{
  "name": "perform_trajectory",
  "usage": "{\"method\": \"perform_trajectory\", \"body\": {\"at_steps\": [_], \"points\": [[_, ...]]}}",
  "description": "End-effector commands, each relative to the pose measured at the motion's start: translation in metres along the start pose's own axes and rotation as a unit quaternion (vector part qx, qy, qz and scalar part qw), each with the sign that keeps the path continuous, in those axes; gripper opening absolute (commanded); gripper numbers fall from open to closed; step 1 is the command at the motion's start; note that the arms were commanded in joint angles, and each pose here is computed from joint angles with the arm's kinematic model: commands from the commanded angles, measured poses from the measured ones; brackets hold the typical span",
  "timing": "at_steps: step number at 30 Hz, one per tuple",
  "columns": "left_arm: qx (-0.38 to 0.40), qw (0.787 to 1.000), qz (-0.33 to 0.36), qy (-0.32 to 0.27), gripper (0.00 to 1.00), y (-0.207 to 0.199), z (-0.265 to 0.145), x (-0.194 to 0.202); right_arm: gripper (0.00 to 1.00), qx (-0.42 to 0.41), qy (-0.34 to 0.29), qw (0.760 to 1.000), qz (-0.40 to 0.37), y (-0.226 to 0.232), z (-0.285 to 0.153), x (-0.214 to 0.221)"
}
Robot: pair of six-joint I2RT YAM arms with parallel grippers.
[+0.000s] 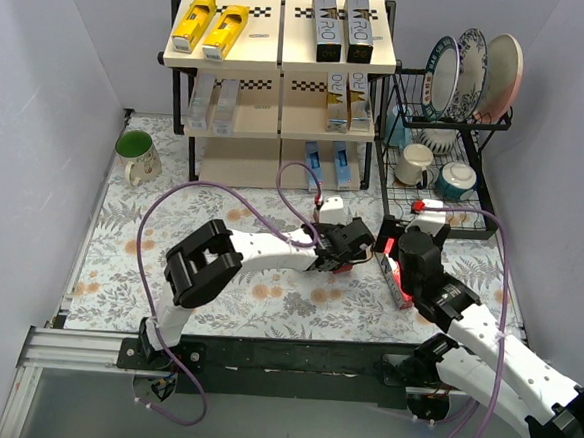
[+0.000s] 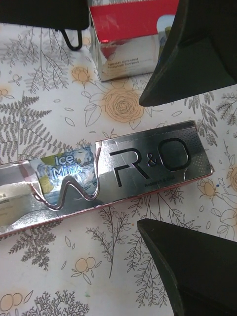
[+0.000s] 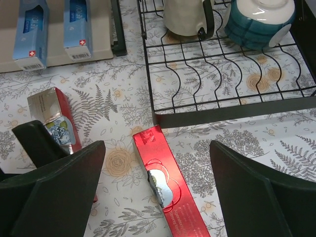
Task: Place and organize the toothpastes onto the shelf
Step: Pick up the toothpaste from the center of the board.
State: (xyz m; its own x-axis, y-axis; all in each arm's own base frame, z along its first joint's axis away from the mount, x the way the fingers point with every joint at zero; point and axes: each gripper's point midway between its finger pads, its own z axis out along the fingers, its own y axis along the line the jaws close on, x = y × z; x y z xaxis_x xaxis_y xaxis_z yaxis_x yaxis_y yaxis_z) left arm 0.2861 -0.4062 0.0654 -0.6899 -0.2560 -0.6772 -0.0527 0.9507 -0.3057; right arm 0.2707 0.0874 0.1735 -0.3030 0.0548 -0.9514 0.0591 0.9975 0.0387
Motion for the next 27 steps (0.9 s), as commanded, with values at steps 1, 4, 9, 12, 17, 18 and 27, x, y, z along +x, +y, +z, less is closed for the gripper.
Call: {"method": "perform_trajectory", "body": {"at_steps": [1,4,9,12,17,18,27], "points": [[-0.037,0.999,0.023,-0.019,0.98,0.003,0.005,-0.006,0.95,0.019,-0.031,0.999,0.015,-0.009,-0.001,-0.013],[-0.074,0.997,0.029,-0.011,0.93,0.023,0.009,0.004,0.95,0.017,-0.035,0.999,0.017,-0.010,-0.003,-0.013],[-0.090,0.996,0.022,-0.011,0.81,0.040,0.002,0.006,0.94,0.005,-0.037,0.999,0.019,-0.006,-0.001,-0.011],[-0.094,0.995,0.024,-0.016,0.71,0.048,-0.003,0.004,0.94,0.001,-0.034,0.999,0.016,-0.004,0.000,-0.010],[-0.083,0.996,0.022,-0.031,0.51,0.062,-0.019,-0.005,0.93,-0.008,-0.033,0.999,0.011,-0.002,0.000,-0.009],[-0.080,0.996,0.021,-0.033,0.48,0.065,-0.022,-0.007,0.93,-0.010,-0.035,0.999,0.013,-0.001,0.000,-0.009],[-0.076,0.995,0.014,-0.069,0.36,0.113,-0.065,-0.043,0.92,-0.032,-0.038,0.999,0.010,0.006,0.000,-0.008]]}}
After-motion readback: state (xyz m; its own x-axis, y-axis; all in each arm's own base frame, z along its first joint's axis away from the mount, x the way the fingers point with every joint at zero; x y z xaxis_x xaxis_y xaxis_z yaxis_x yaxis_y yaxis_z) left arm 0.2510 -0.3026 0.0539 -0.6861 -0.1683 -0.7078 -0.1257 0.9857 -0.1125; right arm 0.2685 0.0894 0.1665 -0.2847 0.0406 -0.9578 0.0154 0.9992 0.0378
